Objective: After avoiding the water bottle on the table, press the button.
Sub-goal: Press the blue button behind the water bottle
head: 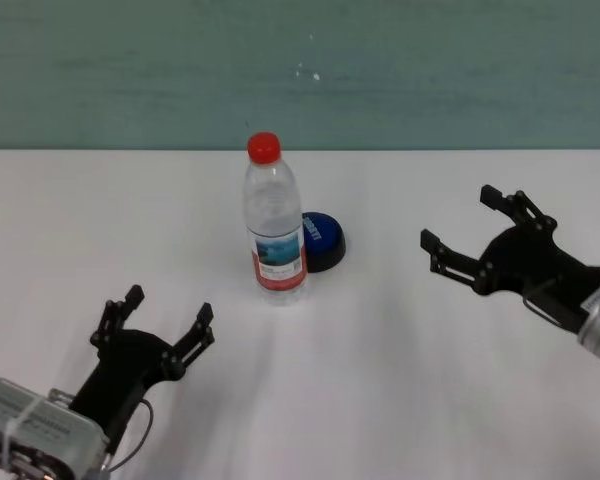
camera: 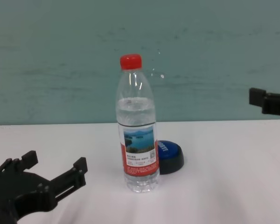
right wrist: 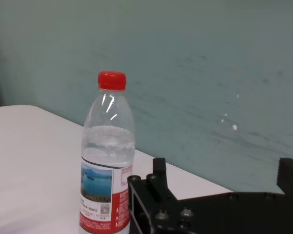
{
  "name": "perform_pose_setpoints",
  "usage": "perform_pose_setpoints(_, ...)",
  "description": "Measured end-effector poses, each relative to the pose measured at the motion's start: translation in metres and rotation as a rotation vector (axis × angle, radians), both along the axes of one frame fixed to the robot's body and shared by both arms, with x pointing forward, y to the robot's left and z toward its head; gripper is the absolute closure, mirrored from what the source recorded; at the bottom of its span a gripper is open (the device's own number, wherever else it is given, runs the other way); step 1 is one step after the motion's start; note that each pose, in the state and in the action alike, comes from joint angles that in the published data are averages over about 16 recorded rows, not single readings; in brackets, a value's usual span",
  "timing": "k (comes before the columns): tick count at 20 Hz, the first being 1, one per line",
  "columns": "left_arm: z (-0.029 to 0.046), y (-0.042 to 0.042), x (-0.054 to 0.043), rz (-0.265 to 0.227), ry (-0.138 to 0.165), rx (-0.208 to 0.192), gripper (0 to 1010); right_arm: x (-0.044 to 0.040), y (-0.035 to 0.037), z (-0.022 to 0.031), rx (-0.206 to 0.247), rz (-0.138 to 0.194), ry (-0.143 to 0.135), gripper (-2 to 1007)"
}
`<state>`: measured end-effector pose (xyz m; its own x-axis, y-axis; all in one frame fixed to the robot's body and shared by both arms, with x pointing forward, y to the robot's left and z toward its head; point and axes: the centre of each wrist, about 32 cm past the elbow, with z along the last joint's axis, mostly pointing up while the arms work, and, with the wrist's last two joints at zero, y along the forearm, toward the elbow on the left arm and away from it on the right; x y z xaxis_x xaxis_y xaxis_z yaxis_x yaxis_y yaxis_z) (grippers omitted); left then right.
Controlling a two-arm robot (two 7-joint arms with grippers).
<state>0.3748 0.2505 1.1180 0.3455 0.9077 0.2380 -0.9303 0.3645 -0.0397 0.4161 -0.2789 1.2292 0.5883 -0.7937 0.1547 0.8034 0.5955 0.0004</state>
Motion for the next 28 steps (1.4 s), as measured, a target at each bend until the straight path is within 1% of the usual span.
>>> perform_pose_setpoints(3, 0.0, 0.0, 0.0, 0.0, 0.0, 0.0, 10, 0.0081, -0.0016, 0.0013, 0.026, 0.016, 0.02, 1)
perform_pose_setpoints(6, 0.0, 0.0, 0.0, 0.0, 0.0, 0.0, 10, 0.0151, -0.0029, -0.0005, 0.053, 0.03, 0.045, 1)
perform_pose_setpoints(11, 0.0, 0.0, 0.0, 0.0, 0.0, 0.0, 10, 0.0255, -0.0057, -0.0083, 0.096, 0.043, 0.093, 1)
perform_pose_setpoints(14, 0.0, 0.0, 0.0, 0.0, 0.0, 0.0, 10, 0.031, -0.0079, -0.0143, 0.108, 0.038, 0.116, 1)
perform_pose_setpoints(22, 0.0, 0.0, 0.0, 0.0, 0.0, 0.0, 10, 0.0412, -0.0135, -0.0276, 0.093, 0.011, 0.151, 1)
perform_pose_setpoints(25, 0.0, 0.0, 0.0, 0.0, 0.0, 0.0, 10, 0.0435, -0.0145, -0.031, 0.083, 0.004, 0.159, 1)
perform_pose_setpoints(28, 0.0, 0.0, 0.0, 0.0, 0.0, 0.0, 10, 0.0449, -0.0148, -0.0333, 0.076, 0.0, 0.163, 1)
